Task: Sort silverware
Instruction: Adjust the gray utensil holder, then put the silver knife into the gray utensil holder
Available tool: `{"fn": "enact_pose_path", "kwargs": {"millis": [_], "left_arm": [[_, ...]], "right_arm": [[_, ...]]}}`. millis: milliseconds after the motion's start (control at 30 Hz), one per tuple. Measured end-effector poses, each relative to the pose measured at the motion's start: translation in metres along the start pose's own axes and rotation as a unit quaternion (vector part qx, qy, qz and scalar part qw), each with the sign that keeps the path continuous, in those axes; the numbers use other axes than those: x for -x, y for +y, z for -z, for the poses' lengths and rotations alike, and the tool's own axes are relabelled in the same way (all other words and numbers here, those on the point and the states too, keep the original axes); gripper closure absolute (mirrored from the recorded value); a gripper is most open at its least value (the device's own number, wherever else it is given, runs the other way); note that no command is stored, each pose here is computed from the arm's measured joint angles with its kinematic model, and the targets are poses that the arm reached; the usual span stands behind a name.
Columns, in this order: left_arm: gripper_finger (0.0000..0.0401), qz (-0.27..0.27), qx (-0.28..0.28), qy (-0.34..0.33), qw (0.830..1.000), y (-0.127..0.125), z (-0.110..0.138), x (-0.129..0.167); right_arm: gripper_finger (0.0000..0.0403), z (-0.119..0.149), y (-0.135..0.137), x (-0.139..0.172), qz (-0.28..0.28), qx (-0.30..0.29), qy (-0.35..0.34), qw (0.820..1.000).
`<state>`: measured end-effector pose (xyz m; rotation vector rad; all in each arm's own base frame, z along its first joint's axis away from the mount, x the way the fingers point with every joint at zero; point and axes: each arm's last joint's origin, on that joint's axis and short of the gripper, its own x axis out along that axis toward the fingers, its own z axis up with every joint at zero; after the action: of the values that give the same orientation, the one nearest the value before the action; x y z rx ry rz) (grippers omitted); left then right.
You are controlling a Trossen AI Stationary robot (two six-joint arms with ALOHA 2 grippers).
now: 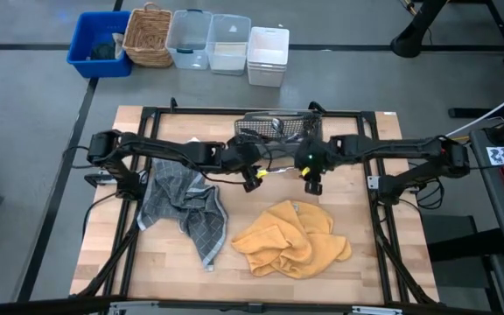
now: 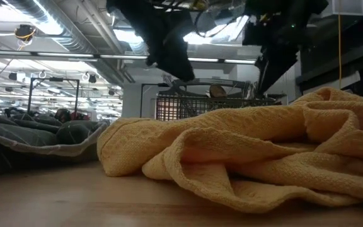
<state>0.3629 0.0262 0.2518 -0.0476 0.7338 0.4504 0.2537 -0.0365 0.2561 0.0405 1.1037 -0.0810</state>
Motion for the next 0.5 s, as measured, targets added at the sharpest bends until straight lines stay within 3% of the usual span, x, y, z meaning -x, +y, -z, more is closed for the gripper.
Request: {"fn": "enact_pose_path", "kwargs": {"millis": [133, 267, 500], "left_arm": [[0.0274, -0.004, 0.025, 0.058, 0.998, -0.001, 0.011, 0.011], [0.0274, -0.006, 0.031, 0.108, 0.994, -0.006, 0.022, 0.021], [0.0274, -0.002, -0.033, 0.158, 0.987, -0.018, 0.036, 0.03]], "right_arm": [[0.0254, -0.003, 0.016, -0.006, 0.072, 0.033, -0.035, 0.996], [0.0254, 0.002, 0.024, -0.02, 0.107, 0.046, -0.065, 0.991], [0.0254, 0.019, 0.022, -0.047, 0.135, 0.033, -0.109, 0.984]]}}
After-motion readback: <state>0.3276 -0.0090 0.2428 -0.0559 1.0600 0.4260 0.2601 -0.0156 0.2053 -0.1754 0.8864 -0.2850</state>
